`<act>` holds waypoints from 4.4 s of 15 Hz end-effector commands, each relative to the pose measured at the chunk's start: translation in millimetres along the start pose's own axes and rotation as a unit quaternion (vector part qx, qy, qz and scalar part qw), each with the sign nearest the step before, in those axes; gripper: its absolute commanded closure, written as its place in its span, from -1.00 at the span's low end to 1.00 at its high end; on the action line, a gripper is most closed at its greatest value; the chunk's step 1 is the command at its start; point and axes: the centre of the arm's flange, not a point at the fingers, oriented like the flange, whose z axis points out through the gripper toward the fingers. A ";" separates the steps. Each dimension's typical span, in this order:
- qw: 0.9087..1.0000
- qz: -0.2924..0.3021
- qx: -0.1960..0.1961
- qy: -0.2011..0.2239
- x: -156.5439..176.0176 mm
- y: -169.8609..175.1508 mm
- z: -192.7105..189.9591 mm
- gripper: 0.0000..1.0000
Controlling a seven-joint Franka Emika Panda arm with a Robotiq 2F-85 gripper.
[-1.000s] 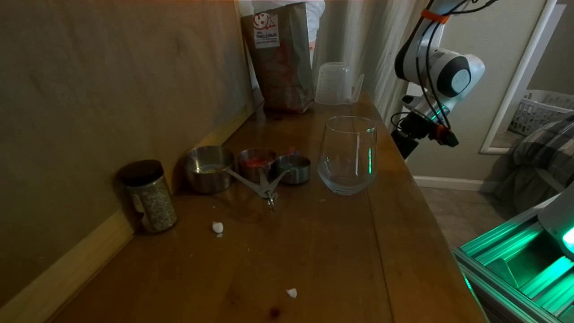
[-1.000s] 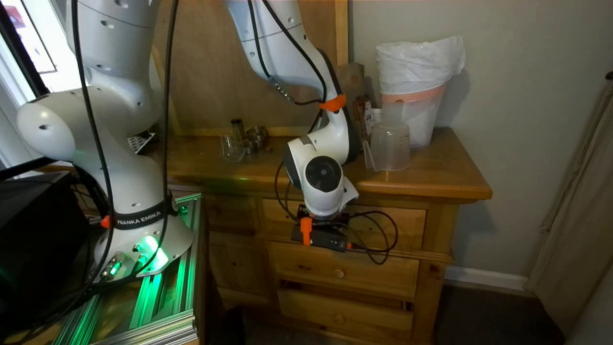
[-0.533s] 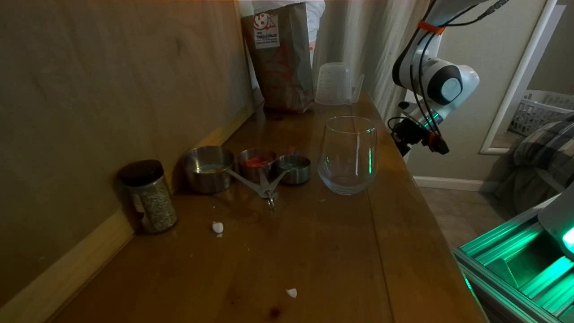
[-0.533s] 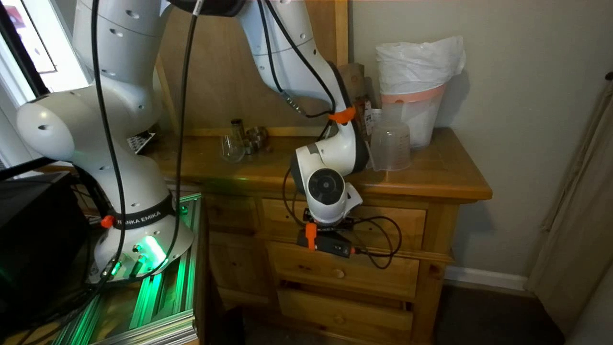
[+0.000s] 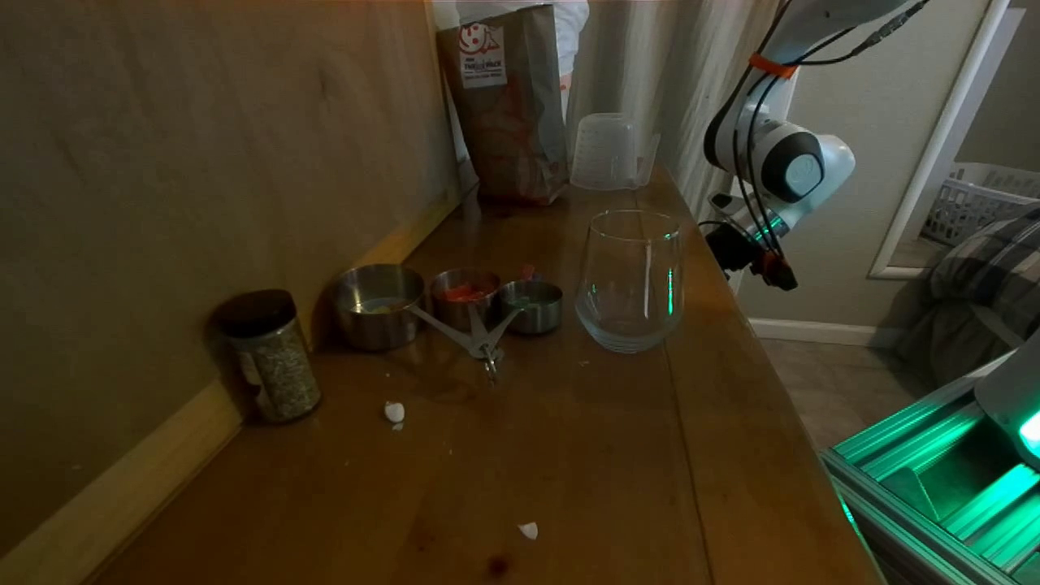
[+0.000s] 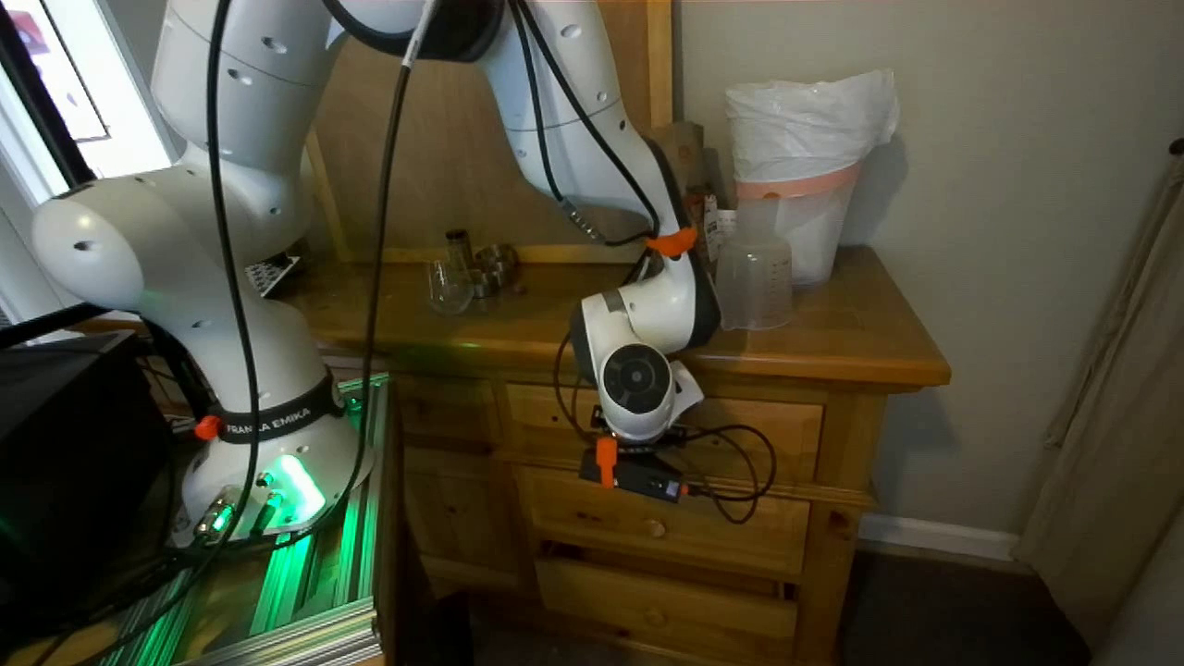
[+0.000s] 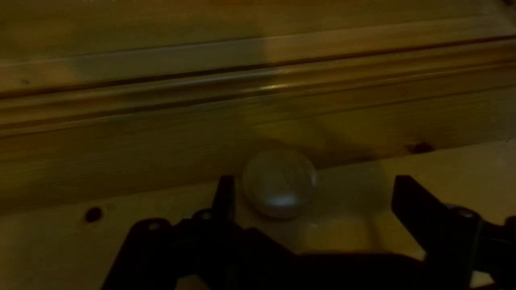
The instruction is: Open the topmost drawer on the right then hang the towel on the drawer.
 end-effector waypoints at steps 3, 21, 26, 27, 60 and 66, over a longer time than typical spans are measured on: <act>0.999 -0.003 -0.006 0.053 -1.5 6.5 11.6 -0.91; 0.999 -0.005 0.006 0.044 -10.7 7.2 18.1 -0.99; 0.999 -0.006 0.000 0.043 -11.3 11.2 13.7 -0.09; 0.999 -0.008 -0.003 0.042 -11.0 12.6 12.8 0.06; 0.995 0.032 -0.065 -0.069 -79.7 2.0 -89.9 0.51; 0.992 0.037 -0.076 -0.098 -88.4 3.1 -105.6 0.51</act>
